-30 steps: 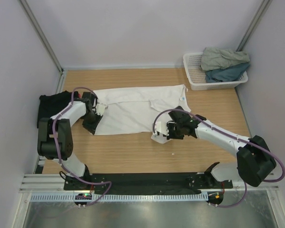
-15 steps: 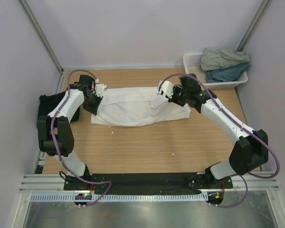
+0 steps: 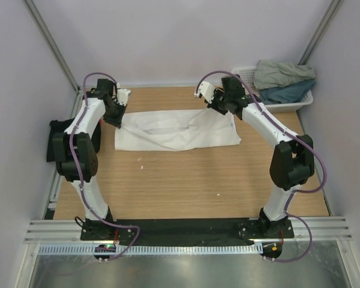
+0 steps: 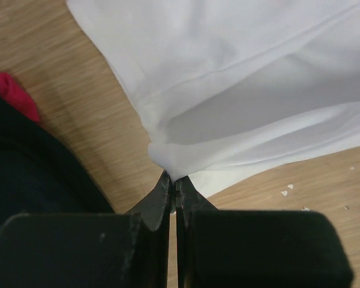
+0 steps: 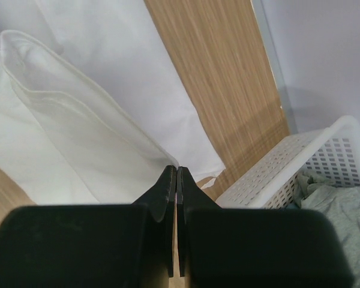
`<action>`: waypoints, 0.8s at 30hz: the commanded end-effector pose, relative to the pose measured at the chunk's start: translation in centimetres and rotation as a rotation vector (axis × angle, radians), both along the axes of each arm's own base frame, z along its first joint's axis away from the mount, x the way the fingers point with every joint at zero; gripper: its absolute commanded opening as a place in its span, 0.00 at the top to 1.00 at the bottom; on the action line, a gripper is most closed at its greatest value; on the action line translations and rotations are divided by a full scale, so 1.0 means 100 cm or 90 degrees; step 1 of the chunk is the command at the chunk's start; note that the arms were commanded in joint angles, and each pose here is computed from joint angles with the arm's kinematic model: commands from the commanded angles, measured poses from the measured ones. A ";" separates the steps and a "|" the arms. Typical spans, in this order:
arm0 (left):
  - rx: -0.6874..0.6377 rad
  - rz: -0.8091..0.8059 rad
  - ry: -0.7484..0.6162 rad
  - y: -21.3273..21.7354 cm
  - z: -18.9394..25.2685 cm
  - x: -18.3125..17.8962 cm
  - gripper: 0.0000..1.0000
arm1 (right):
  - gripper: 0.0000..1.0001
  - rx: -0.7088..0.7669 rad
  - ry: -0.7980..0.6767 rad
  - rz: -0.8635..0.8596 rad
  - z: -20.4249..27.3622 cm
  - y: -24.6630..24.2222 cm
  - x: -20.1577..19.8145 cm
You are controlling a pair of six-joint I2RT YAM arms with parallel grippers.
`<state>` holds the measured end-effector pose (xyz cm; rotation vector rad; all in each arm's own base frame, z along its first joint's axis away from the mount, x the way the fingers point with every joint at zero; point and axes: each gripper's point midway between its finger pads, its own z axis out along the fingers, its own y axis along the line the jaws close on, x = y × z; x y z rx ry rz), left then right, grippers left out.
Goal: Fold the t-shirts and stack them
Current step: Fold the tshirt
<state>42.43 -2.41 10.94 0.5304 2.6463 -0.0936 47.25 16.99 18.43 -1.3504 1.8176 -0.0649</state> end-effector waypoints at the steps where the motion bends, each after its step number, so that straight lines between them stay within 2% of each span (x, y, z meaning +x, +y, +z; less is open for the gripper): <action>1: -0.007 0.037 -0.017 0.016 0.005 0.022 1.00 | 0.99 0.030 -0.053 -0.006 0.025 0.004 0.030; 4: -0.008 0.066 -0.007 0.031 -0.001 0.038 1.00 | 0.98 0.027 -0.049 -0.007 0.014 0.006 0.047; 6: -0.013 0.075 -0.021 0.033 0.004 0.054 1.00 | 0.99 0.026 -0.042 -0.012 0.004 0.007 0.062; 7: -0.015 0.081 0.004 0.033 -0.010 0.056 1.00 | 0.99 0.027 -0.041 -0.014 0.002 0.007 0.066; 9: -0.019 0.087 -0.012 0.033 -0.005 0.071 1.00 | 0.98 0.029 -0.035 -0.024 -0.008 0.008 0.081; 10: -0.019 0.089 0.008 0.033 -0.011 0.071 1.00 | 0.99 0.025 -0.038 -0.037 -0.013 0.006 0.087; 11: -0.022 0.094 0.010 0.031 -0.015 0.082 0.86 | 0.97 0.023 -0.046 -0.047 -0.012 0.005 0.094; 12: -0.020 0.099 0.020 0.032 -0.021 0.085 0.73 | 0.91 0.018 -0.044 -0.059 -0.025 0.004 0.100; 13: -0.017 0.099 0.051 0.032 -0.027 0.079 0.63 | 0.72 0.011 -0.052 -0.087 -0.025 -0.002 0.106; 14: -0.016 0.103 0.057 0.031 -0.031 0.085 0.53 | 0.65 0.018 -0.062 -0.105 -0.021 -0.004 0.112; 16: -0.021 0.104 0.074 0.030 -0.031 0.080 0.50 | 0.52 0.047 -0.085 -0.146 -0.008 -0.006 0.120; 18: -0.025 0.117 0.052 0.030 -0.015 0.074 0.47 | 0.45 0.066 -0.115 -0.177 0.011 -0.010 0.124; 19: -0.023 0.121 0.012 0.031 -0.004 0.080 0.43 | 0.43 0.094 -0.126 -0.189 0.028 -0.008 0.121; 20: -0.017 0.126 0.020 0.032 -0.009 0.069 0.41 | 0.42 0.095 -0.141 -0.219 0.039 -0.016 0.120; 21: -0.019 0.131 -0.029 0.034 0.021 0.068 0.38 | 0.41 0.107 -0.149 -0.230 0.048 -0.017 0.118; 22: -0.014 0.134 -0.068 0.036 0.031 0.074 0.34 | 0.39 0.123 -0.167 -0.237 0.068 -0.017 0.113; 23: -0.016 0.132 -0.066 0.035 0.029 0.067 0.33 | 0.38 0.139 -0.156 -0.250 0.067 -0.017 0.108; 24: -0.016 0.124 -0.094 0.034 0.046 0.066 0.33 | 0.34 0.153 -0.153 -0.254 0.072 -0.017 0.103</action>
